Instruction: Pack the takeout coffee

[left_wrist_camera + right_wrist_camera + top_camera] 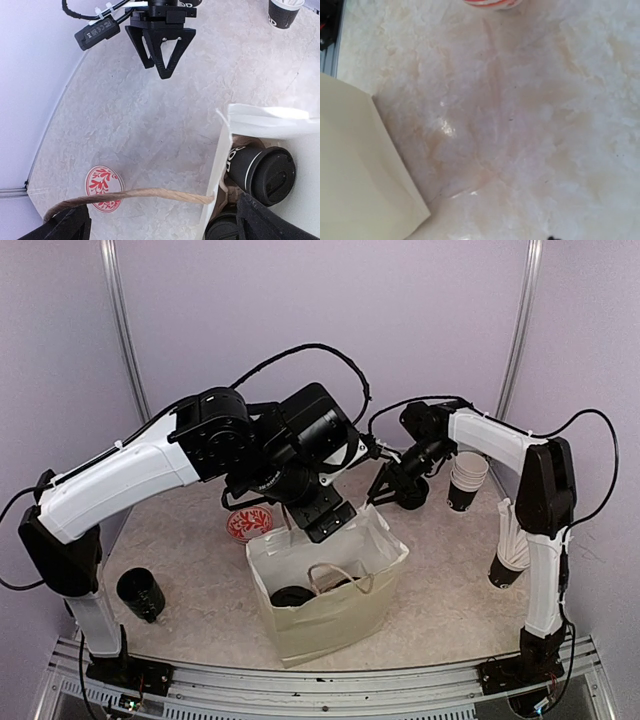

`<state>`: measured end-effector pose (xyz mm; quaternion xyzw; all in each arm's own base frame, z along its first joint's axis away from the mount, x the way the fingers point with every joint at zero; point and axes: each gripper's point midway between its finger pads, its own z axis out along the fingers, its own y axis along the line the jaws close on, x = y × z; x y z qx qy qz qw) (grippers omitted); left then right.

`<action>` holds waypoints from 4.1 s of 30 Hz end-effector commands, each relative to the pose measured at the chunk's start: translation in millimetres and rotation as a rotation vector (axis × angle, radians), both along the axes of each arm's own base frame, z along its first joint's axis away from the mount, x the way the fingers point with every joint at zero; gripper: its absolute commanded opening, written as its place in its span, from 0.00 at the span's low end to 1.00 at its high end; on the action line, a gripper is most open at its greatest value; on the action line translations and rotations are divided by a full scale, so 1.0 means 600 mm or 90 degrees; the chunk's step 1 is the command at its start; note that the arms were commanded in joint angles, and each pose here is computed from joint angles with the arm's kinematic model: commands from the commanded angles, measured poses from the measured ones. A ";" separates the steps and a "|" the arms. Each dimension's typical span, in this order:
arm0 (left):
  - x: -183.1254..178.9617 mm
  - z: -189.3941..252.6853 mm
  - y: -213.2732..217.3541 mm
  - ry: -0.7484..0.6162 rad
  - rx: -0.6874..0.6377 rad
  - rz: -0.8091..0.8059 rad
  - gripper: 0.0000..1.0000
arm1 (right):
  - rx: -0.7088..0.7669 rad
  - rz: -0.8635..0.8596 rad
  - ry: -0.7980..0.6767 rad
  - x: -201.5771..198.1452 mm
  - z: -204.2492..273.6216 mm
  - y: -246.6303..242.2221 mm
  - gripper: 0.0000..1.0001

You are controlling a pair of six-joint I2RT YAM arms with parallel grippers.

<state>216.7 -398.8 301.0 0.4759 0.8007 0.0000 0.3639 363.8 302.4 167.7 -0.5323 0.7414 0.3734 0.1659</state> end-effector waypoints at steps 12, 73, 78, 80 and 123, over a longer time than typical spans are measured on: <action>-0.030 0.176 0.035 -0.042 -0.235 0.013 0.86 | 0.019 -0.011 -0.025 -0.026 0.072 -0.018 0.56; 0.195 0.076 0.009 -0.048 -0.213 -0.033 0.03 | -0.148 -0.208 -0.248 -0.111 0.208 -0.339 0.53; 0.176 0.059 0.002 -0.055 -0.181 -0.050 0.47 | -0.235 -0.229 -0.258 -0.162 0.177 -0.377 0.53; 0.174 0.053 0.005 -0.070 -0.158 -0.044 0.63 | -0.256 -0.245 -0.263 -0.176 0.174 -0.388 0.53; 0.084 0.168 0.077 -0.256 -0.234 -0.037 0.99 | -0.346 -0.366 -0.227 -0.175 0.133 -0.463 0.32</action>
